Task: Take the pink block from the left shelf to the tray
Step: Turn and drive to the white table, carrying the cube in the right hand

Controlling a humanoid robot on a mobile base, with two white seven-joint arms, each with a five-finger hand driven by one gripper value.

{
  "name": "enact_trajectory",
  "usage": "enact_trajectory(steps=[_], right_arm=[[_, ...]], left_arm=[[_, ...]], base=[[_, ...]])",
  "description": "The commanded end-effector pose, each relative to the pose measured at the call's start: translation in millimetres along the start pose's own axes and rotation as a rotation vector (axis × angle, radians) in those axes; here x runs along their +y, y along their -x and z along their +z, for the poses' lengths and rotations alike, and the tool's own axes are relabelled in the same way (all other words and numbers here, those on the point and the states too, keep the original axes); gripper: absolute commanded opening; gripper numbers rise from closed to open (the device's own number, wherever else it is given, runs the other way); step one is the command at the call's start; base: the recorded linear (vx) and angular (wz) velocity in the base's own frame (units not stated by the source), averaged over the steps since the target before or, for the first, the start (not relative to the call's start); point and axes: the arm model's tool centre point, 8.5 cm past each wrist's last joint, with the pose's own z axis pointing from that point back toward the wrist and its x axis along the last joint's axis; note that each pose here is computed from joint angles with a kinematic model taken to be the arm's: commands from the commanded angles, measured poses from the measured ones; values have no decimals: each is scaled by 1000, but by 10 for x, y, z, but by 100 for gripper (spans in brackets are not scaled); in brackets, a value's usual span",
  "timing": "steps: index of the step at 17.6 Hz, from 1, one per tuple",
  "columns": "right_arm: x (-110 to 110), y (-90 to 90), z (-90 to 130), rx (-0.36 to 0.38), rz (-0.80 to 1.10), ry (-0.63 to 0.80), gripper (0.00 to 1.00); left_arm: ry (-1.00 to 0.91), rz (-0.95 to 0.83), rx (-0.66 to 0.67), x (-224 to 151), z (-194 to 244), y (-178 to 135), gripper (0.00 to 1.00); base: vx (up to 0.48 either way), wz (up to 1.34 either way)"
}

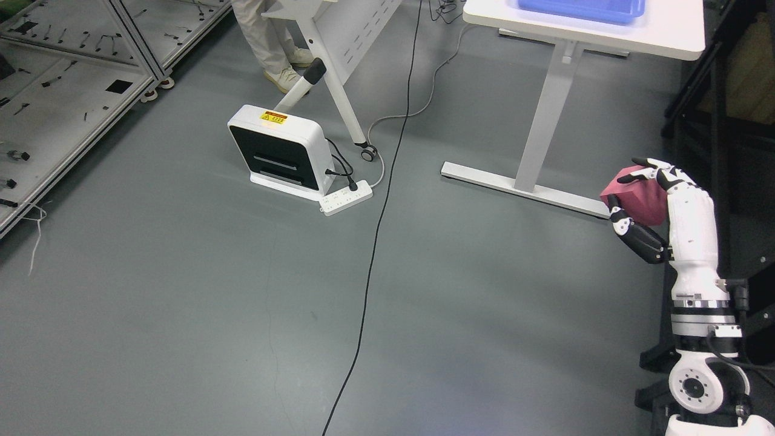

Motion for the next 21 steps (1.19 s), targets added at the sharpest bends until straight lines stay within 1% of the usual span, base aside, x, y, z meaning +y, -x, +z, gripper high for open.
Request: enact_trajectory(steps=[1, 9, 21], right_arm=[[-4, 27, 42, 0, 12, -15, 3], [-4, 27, 41, 0, 12, -15, 3], [-1, 21, 35, -2, 11, -17, 4]], left_arm=[[-16, -7, -43, 107, -10, -223, 100], [-16, -7, -41, 108, -9, -214, 100], [-16, -7, -41, 108, -9, -214, 100]], base=[[143, 263], [253, -16], [396, -133]])
